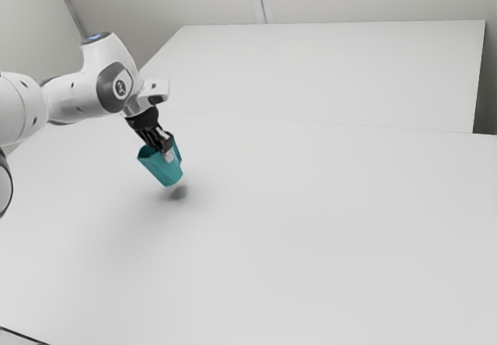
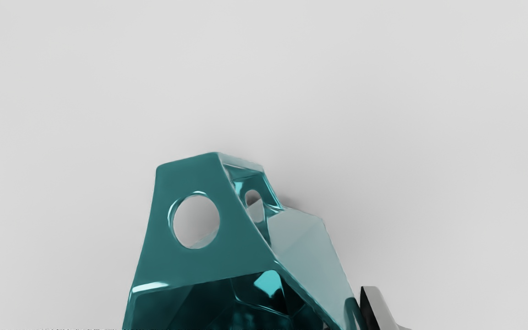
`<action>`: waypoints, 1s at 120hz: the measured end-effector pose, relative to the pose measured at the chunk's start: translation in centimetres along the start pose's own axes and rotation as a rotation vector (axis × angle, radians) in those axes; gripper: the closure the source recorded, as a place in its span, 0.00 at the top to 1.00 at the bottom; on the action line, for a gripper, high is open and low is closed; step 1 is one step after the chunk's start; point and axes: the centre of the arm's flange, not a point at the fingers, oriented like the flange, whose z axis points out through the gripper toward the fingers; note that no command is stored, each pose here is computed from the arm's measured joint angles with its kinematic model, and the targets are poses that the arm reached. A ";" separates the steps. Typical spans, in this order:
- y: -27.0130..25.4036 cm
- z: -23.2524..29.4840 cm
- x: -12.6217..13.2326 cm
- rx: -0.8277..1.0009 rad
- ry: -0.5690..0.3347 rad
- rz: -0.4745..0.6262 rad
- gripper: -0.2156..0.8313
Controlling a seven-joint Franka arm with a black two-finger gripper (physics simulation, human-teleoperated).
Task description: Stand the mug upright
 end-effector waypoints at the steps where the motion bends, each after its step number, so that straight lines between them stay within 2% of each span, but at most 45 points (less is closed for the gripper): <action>1: 0.1 0.1 0.0 0.001 -0.002 -0.003 0.05; 27: 2.0 2.8 -0.2 0.034 -0.022 -0.064 0.04; 43: 3.3 3.5 0.3 0.083 -0.035 -0.065 0.04; 99: 3.8 6.2 0.8 0.133 -0.073 -0.166 0.05; 104: 3.8 6.3 0.8 0.132 -0.073 -0.177 0.09; 120: 3.9 6.1 0.9 0.128 -0.068 -0.203 0.37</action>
